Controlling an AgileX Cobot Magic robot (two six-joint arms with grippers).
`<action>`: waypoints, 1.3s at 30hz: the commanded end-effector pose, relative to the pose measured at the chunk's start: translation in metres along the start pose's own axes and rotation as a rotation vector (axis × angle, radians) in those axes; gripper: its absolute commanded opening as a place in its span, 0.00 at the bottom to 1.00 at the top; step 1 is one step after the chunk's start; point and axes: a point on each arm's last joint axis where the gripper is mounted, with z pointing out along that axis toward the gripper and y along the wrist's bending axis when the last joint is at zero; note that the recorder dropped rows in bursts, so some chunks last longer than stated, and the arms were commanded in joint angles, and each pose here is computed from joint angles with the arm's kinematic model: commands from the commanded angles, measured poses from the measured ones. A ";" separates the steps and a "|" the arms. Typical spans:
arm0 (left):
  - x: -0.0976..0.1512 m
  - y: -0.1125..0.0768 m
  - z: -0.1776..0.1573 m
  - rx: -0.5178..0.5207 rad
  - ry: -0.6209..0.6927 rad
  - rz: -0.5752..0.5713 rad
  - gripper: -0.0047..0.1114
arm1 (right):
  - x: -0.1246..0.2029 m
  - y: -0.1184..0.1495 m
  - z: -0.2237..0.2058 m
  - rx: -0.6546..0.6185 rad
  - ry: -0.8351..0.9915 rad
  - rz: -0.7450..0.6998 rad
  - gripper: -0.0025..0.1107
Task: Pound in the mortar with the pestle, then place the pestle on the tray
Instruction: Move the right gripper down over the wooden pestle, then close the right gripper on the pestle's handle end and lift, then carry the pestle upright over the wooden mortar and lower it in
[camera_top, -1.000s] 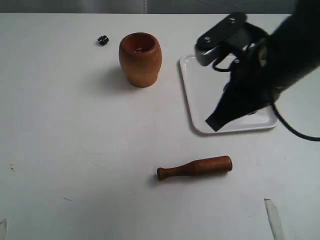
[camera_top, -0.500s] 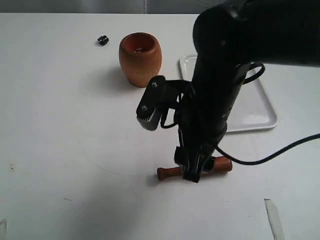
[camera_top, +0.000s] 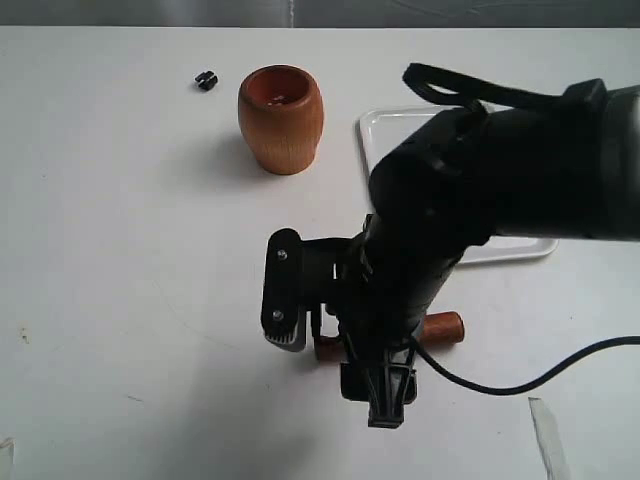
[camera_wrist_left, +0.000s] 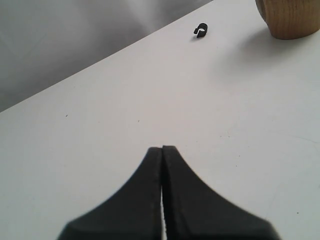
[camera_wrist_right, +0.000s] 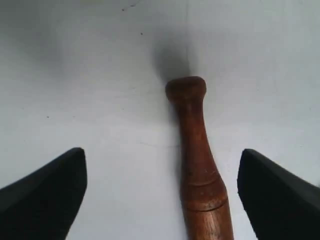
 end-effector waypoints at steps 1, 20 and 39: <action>0.000 -0.001 0.000 0.008 -0.007 -0.012 0.04 | -0.003 -0.003 0.001 0.052 -0.049 -0.009 0.68; 0.000 -0.001 0.000 0.008 -0.007 -0.012 0.04 | 0.000 -0.017 0.044 0.096 0.063 -0.007 0.19; 0.000 -0.001 0.000 0.008 -0.007 -0.012 0.04 | -0.005 -0.031 -0.079 0.723 -1.253 0.302 0.02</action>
